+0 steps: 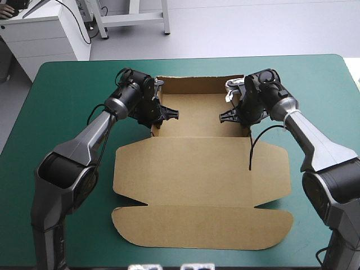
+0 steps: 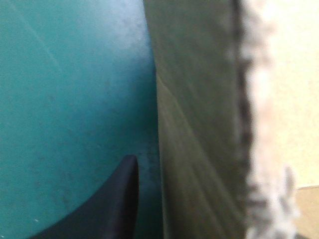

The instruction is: Fold the box

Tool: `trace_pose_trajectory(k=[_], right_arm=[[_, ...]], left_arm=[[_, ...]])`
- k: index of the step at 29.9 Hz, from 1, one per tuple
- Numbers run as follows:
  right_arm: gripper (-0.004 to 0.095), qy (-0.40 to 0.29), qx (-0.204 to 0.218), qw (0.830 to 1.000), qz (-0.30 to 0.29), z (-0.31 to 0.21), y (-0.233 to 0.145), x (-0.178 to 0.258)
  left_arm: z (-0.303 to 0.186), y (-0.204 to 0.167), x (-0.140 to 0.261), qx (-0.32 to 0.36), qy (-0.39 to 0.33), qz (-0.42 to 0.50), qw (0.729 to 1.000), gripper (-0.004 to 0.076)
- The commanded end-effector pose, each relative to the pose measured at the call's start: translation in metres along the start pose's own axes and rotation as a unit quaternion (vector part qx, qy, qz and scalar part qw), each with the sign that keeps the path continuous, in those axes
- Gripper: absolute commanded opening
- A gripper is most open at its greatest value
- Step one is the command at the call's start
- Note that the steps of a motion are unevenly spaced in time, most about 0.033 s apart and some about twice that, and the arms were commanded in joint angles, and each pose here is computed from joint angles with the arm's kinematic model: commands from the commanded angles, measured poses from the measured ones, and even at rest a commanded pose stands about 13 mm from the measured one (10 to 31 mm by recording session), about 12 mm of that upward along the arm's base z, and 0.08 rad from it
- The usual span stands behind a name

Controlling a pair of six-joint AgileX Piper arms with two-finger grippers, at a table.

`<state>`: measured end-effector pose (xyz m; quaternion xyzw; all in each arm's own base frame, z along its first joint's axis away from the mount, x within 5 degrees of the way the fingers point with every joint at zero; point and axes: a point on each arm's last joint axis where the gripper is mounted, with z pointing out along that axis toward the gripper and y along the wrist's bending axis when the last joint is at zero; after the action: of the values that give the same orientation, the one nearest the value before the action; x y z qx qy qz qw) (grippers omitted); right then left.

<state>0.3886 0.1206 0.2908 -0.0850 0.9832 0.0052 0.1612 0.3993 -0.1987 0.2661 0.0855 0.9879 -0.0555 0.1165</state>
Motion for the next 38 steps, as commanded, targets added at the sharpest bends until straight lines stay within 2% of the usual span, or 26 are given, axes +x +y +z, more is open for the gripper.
trace_pose_trajectory(k=[1,4,6,12,15,21,25,31,38], right_arm=[[-0.0004,-0.051,-0.024,0.998,-0.013,-0.032,0.004,-0.003],[-0.0003,-0.047,-0.026,0.998,-0.012,-0.032,0.004,-0.003],[0.0018,-0.042,-0.025,0.999,-0.013,-0.032,0.004,-0.002],[0.0208,-0.025,-0.023,0.999,-0.013,-0.024,0.004,-0.001],[0.0296,-0.025,-0.023,0.999,-0.011,-0.019,0.005,-0.002],[0.0407,-0.059,-0.028,0.998,0.004,-0.020,0.006,-0.010],[0.0410,-0.080,-0.028,0.996,0.010,-0.026,0.005,-0.015],[0.0428,-0.120,-0.005,0.993,0.007,-0.044,0.001,-0.025],[0.0429,-0.165,0.011,0.986,0.017,-0.086,-0.005,-0.038]], left_arm=[[-0.032,-0.001,0.002,-0.003,-0.019,0.020,1.000,-0.0008],[-0.032,-0.001,0.003,-0.001,-0.019,0.032,0.999,0.0017],[-0.032,-0.001,0.003,0.001,-0.018,0.039,0.999,0.0071],[-0.032,-0.003,0.003,0.008,-0.016,0.039,0.999,0.0312],[-0.032,-0.002,0.003,0.005,-0.017,0.040,0.999,0.0381],[-0.038,0.000,-0.001,-0.006,-0.031,0.043,0.999,0.0392],[-0.054,0.001,-0.009,0.001,-0.062,0.040,0.997,0.0392],[-0.098,-0.003,-0.020,0.014,-0.139,0.042,0.989,0.0392],[-0.153,0.003,-0.011,0.010,-0.208,0.043,0.977,0.0369]])
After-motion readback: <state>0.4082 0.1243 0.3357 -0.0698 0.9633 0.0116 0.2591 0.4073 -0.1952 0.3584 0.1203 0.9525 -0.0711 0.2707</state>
